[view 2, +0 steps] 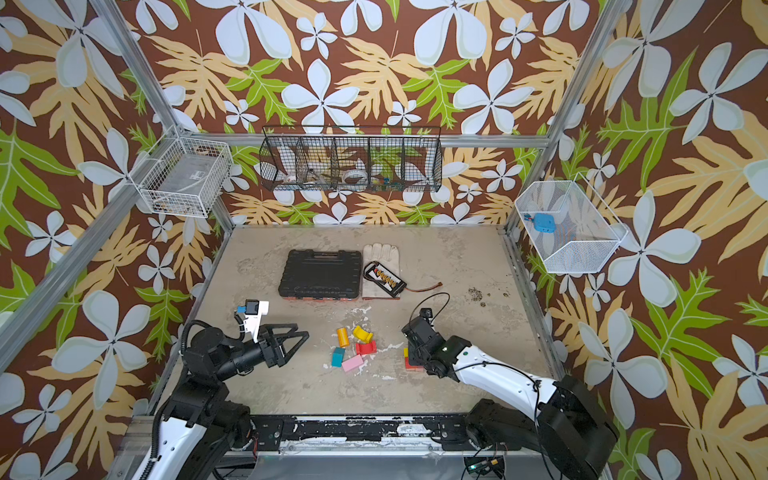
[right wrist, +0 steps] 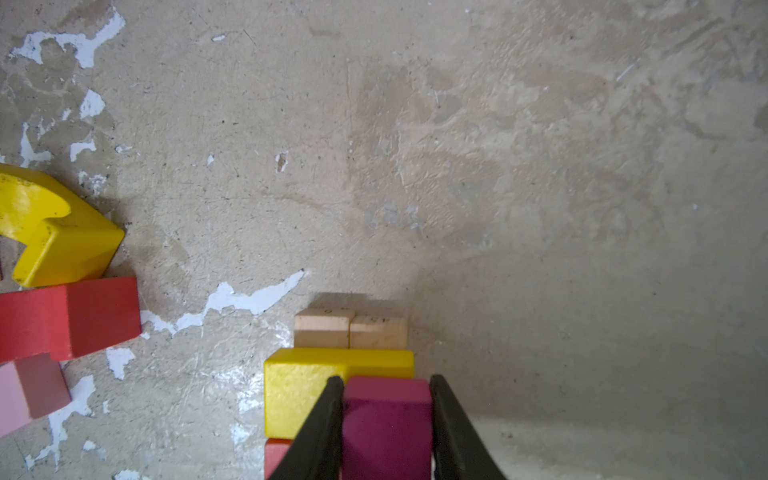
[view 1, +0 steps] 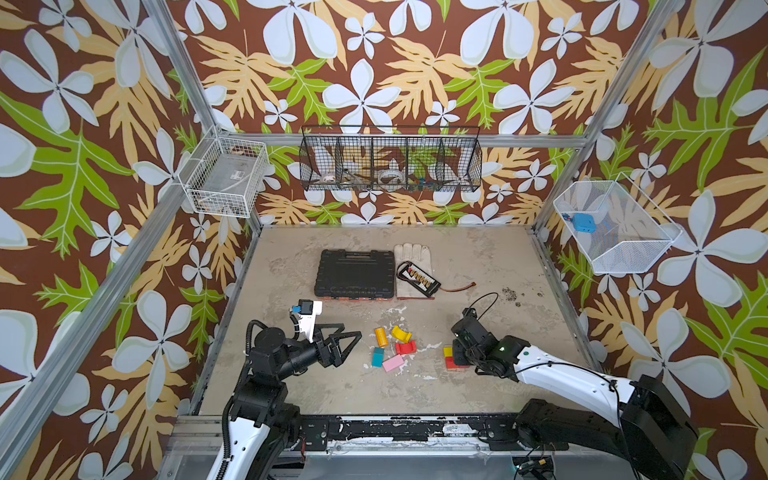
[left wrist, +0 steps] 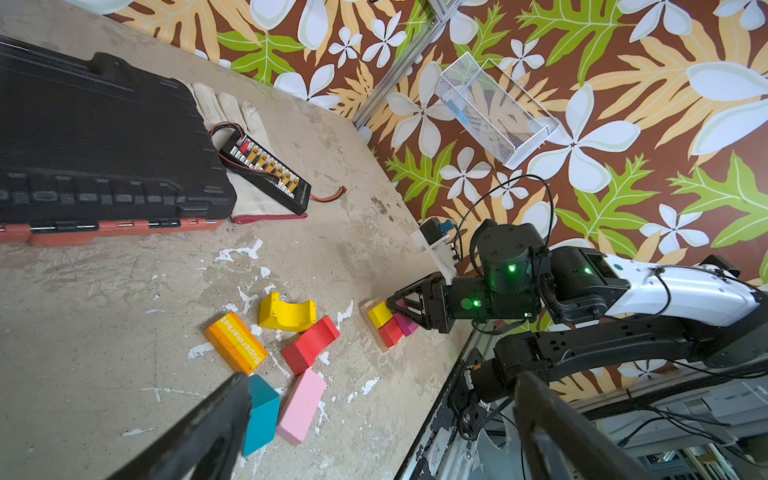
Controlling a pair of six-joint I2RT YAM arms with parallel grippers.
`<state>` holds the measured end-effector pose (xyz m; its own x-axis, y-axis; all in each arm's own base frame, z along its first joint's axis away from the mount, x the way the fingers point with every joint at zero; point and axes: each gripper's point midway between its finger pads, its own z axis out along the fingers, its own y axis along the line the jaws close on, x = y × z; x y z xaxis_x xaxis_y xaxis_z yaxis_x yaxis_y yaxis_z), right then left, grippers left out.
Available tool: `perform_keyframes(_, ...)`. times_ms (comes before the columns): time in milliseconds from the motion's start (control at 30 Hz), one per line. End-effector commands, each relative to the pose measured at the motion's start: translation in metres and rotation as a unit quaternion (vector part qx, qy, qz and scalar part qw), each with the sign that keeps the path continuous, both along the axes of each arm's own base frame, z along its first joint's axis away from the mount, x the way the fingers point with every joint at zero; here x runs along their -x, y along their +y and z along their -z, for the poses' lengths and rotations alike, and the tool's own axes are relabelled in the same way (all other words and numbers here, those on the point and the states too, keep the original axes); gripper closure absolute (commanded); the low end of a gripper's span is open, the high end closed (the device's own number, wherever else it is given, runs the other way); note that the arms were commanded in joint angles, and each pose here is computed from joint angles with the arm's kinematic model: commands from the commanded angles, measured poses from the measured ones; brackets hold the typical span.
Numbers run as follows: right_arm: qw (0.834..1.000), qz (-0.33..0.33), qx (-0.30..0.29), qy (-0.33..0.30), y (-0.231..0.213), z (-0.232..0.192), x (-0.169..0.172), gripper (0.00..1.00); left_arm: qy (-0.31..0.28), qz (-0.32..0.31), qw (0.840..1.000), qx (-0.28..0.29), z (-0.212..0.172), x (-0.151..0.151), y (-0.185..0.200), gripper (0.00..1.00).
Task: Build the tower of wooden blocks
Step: 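Carry the magenta block over the stack with the right gripper, then lower the magenta block onto the stack beside the yellow block and release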
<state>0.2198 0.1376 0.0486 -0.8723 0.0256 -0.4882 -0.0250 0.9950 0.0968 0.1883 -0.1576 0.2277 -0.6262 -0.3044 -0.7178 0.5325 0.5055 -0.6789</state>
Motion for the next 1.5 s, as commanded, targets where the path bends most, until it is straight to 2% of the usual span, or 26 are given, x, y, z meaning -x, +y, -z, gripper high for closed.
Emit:
perform_keyframes(0, 1.000, 0.007, -0.005, -0.005, 0.0015, -0.0025, -0.0024, 0.60, -0.012, 0.002, 1.000, 0.003, -0.0047, 0.0001, -0.0005, 0.00)
perform_keyframes(100, 1.000, 0.007, -0.005, -0.004, 0.0010, -0.0020, -0.0021, 0.56, -0.011, 0.003, 1.000, 0.003, -0.0045, 0.0004, -0.0008, 0.00)
perform_keyframes(267, 1.000, 0.008, -0.006, -0.005, 0.0009, -0.0030, -0.0019, 0.55, -0.012, 0.004, 1.000, 0.003, -0.0050, 0.0006, -0.0009, 0.00)
perform_keyframes(1033, 0.999, 0.019, -0.027, -0.004, 0.0038, -0.0021, -0.0002, 0.67, -0.012, 0.003, 1.000, 0.004, -0.0049, 0.0008, -0.0006, 0.00)
perform_keyframes(1367, 0.999, 0.018, -0.026, 0.001, 0.0054, 0.0009, -0.0005, 0.68, -0.012, 0.003, 1.000, 0.004, -0.0048, 0.0011, -0.0008, 0.00)
perform_keyframes(1467, 1.000, 0.017, -0.025, 0.000, 0.0052, -0.0004, -0.0005, 0.65, -0.012, 0.003, 1.000, 0.004, -0.0049, 0.0009, -0.0007, 0.00)
